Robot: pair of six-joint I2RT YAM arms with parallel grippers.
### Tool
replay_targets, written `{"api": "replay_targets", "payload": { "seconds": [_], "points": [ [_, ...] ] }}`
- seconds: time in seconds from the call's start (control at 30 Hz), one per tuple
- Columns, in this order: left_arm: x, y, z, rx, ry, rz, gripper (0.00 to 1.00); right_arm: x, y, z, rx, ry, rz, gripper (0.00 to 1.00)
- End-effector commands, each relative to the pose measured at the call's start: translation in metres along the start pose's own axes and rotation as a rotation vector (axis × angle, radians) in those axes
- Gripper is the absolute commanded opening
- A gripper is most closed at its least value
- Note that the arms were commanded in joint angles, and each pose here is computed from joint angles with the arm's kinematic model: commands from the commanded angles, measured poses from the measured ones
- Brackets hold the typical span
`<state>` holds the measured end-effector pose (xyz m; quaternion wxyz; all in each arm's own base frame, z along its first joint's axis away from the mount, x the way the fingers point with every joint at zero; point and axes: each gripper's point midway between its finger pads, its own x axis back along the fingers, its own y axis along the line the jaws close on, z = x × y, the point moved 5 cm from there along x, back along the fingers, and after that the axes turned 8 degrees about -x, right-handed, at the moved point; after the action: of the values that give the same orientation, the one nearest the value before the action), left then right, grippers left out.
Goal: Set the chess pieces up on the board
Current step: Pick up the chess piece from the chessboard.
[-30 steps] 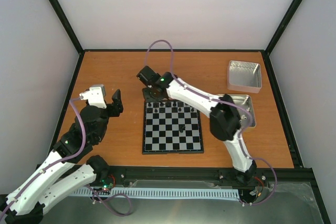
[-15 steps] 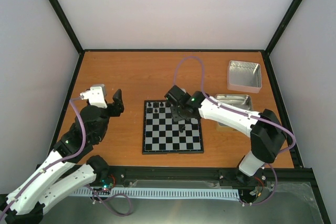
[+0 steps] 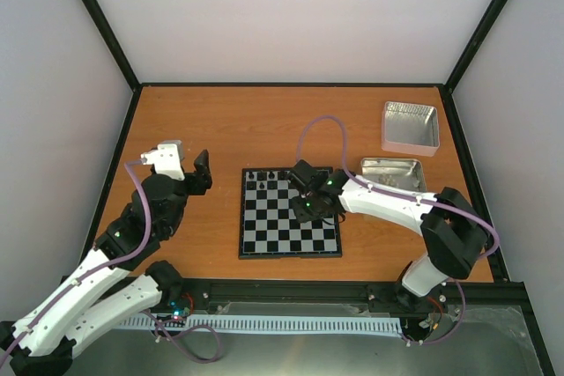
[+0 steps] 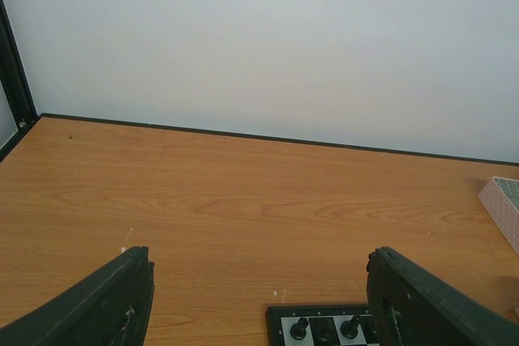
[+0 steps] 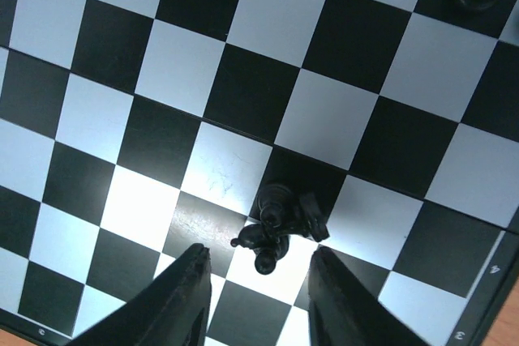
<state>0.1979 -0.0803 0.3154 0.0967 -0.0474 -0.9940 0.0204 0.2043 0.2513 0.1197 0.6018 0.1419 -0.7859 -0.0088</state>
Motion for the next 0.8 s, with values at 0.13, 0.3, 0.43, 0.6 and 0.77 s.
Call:
{"api": "replay_targets", "payload": {
  "seconds": [0.13, 0.3, 0.43, 0.6, 0.77],
  "points": [
    [-0.001, -0.001, -0.005, 0.032, -0.022, 0.000, 0.73, -0.010, 0.002, 0.007, -0.010, 0.035, 0.002, 0.22],
    [-0.002, -0.001, -0.004, 0.031, -0.022, 0.003, 0.73, -0.018, 0.000, 0.010, 0.001, 0.061, 0.018, 0.21],
    [-0.001, -0.001, -0.005, 0.029, -0.023, 0.002, 0.73, -0.023, -0.001, 0.011, 0.002, 0.069, 0.035, 0.20],
    [0.001, 0.001, -0.006, 0.034, -0.029, -0.003, 0.73, -0.026, -0.001, 0.012, 0.004, 0.080, 0.040, 0.09],
    [0.001, 0.001, -0.006, 0.038, -0.032, -0.003, 0.73, -0.017, 0.000, 0.009, 0.001, 0.058, 0.027, 0.03]
  ]
}}
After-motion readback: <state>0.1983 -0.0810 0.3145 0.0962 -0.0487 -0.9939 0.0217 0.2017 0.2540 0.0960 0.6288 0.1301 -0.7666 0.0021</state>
